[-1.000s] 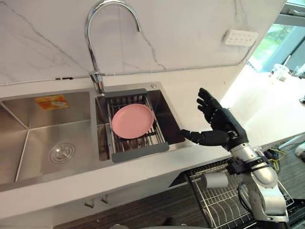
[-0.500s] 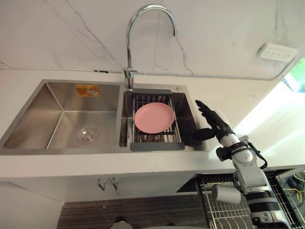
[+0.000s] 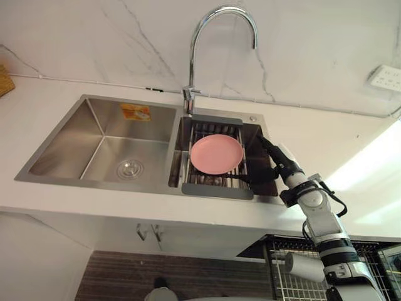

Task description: Walk over to the sink, pick up the cup, carry it to the dishwasher, place the cup inside the dishwasher, then close the dishwasher door

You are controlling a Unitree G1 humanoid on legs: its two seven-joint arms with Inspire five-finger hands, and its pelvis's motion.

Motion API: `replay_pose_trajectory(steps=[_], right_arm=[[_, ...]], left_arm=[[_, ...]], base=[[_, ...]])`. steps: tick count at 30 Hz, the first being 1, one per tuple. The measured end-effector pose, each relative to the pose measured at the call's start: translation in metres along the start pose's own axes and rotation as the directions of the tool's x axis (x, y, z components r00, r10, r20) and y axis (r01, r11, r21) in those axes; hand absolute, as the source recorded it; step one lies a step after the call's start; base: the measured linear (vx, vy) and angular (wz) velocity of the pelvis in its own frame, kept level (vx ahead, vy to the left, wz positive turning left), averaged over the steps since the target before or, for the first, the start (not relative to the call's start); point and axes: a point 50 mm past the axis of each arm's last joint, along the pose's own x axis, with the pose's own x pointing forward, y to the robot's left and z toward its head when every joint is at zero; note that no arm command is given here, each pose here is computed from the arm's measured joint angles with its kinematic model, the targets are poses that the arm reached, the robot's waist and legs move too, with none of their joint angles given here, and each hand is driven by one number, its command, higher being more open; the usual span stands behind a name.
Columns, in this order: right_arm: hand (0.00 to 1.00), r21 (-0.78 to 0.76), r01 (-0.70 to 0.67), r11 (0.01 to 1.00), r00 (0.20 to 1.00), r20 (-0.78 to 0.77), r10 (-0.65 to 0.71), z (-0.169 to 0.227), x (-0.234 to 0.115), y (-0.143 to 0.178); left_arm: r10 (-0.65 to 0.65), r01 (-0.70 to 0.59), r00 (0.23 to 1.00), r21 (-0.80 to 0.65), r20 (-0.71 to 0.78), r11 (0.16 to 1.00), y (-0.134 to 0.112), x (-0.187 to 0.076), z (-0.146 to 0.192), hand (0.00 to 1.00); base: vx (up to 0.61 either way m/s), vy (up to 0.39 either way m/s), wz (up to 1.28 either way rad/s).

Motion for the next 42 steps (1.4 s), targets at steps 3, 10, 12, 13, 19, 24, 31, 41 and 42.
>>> replay_pose_trajectory(steps=[3, 10, 12, 13, 19, 24, 31, 41, 42], right_arm=[[1.00, -0.038, 0.006, 0.999, 1.000, -0.010, -0.007, 0.000, 0.003, -0.002], [1.00, -0.174, 0.034, 0.984, 0.999, -0.012, -0.037, 0.006, 0.011, 0.000], [1.00, -0.226, 0.050, 0.973, 0.999, -0.001, -0.052, 0.010, 0.012, -0.002], [1.00, -0.245, 0.054, 0.968, 0.999, 0.007, -0.054, 0.011, 0.013, -0.002], [1.00, -0.352, 0.033, 0.935, 0.999, 0.031, -0.023, 0.019, 0.017, 0.000], [1.00, -0.407, -0.011, 0.913, 1.000, 0.003, 0.013, 0.017, 0.024, 0.004], [1.00, -0.459, -0.074, 0.885, 0.996, 0.012, 0.090, 0.024, 0.032, 0.014], [1.00, -0.391, -0.099, 0.915, 0.993, 0.021, 0.116, 0.027, 0.034, 0.016], [1.00, -0.400, -0.098, 0.911, 0.992, 0.030, 0.120, 0.028, 0.034, 0.016]], left_arm=[[0.002, -0.002, 1.000, 0.027, 0.002, 1.000, 0.000, 0.000, 0.001, 1.00], [-0.001, 0.000, 1.000, 0.056, 0.009, 0.998, -0.002, 0.000, 0.004, 1.00], [-0.002, 0.001, 1.000, 0.056, 0.010, 0.998, -0.002, 0.000, 0.004, 1.00], [-0.002, 0.001, 1.000, 0.056, 0.010, 0.998, -0.002, 0.000, 0.004, 1.00], [0.000, -0.001, 1.000, 0.065, 0.018, 0.998, -0.003, 0.000, 0.007, 1.00], [0.002, -0.003, 1.000, 0.067, 0.018, 0.998, -0.003, 0.000, 0.009, 1.00], [0.003, -0.005, 1.000, 0.078, 0.019, 0.997, -0.004, 0.000, 0.012, 1.00], [0.004, -0.005, 1.000, 0.090, 0.021, 0.996, -0.004, -0.001, 0.015, 1.00], [0.004, -0.007, 1.000, 0.098, 0.026, 0.995, -0.004, -0.001, 0.016, 1.00]], base=[[0.01, 0.052, 0.02], [0.02, 0.056, 0.06], [0.02, 0.057, 0.09], [0.01, 0.048, 0.07], [0.01, 0.057, 0.07], [0.01, 0.038, 0.06], [0.01, 0.015, 0.04], [0.00, 0.029, 0.00], [0.00, 0.040, -0.09]])
